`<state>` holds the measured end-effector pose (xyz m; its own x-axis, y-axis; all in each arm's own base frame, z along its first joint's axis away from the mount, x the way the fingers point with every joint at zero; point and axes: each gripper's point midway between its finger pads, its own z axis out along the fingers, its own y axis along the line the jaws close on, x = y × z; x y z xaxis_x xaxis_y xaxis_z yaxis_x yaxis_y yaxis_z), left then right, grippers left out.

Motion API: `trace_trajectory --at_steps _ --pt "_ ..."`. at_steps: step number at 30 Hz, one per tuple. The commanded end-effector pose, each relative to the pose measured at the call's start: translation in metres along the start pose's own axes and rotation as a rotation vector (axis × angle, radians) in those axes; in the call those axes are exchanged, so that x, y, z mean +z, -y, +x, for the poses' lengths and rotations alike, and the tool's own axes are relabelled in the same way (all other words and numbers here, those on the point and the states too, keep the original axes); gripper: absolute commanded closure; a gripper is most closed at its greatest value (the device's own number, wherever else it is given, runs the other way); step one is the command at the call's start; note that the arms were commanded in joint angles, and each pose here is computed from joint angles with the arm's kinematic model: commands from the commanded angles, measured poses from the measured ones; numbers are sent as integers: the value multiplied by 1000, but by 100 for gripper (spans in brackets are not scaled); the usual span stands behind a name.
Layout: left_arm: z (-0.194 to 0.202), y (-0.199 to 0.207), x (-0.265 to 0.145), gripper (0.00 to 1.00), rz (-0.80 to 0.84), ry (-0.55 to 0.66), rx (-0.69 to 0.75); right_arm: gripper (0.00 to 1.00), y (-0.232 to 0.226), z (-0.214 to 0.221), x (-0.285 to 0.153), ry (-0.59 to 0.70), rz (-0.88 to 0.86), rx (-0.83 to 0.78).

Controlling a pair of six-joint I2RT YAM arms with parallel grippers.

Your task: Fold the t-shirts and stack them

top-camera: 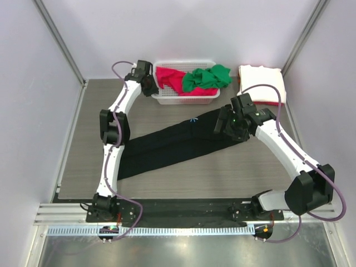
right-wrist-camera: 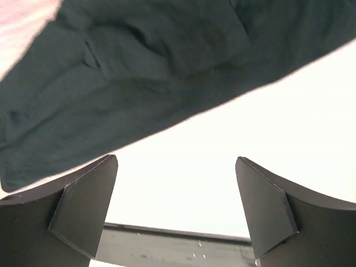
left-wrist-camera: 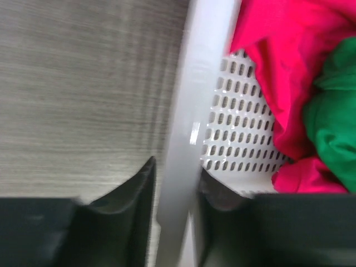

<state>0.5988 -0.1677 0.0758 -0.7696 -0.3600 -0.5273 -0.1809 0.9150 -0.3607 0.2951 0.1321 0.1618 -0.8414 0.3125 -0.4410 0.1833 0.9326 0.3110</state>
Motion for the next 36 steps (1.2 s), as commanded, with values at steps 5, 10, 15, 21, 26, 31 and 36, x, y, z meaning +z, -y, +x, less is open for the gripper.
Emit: trace_trajectory --at_steps 5,10,15,21,26,31,36 --pt "-43 -32 -26 98 -143 140 81 7 15 17 -1 -44 44 -30" --pt "-54 -131 -50 100 -398 113 82 7 17 20 7 -61 54 -33" --pt "-76 -258 -90 99 -593 100 -88 7 14 28 5 -85 18 -38" --pt "-107 -371 -158 38 -625 191 -430 7 21 47 10 -132 17 -42" --pt "-124 -360 -195 14 -549 244 -462 7 20 46 23 -141 21 -34" --pt "-113 -320 -213 7 -482 219 -436 7 14 35 40 -143 38 -5" --pt "-106 -281 -259 7 -498 216 -343 7 7 25 50 -122 37 28"
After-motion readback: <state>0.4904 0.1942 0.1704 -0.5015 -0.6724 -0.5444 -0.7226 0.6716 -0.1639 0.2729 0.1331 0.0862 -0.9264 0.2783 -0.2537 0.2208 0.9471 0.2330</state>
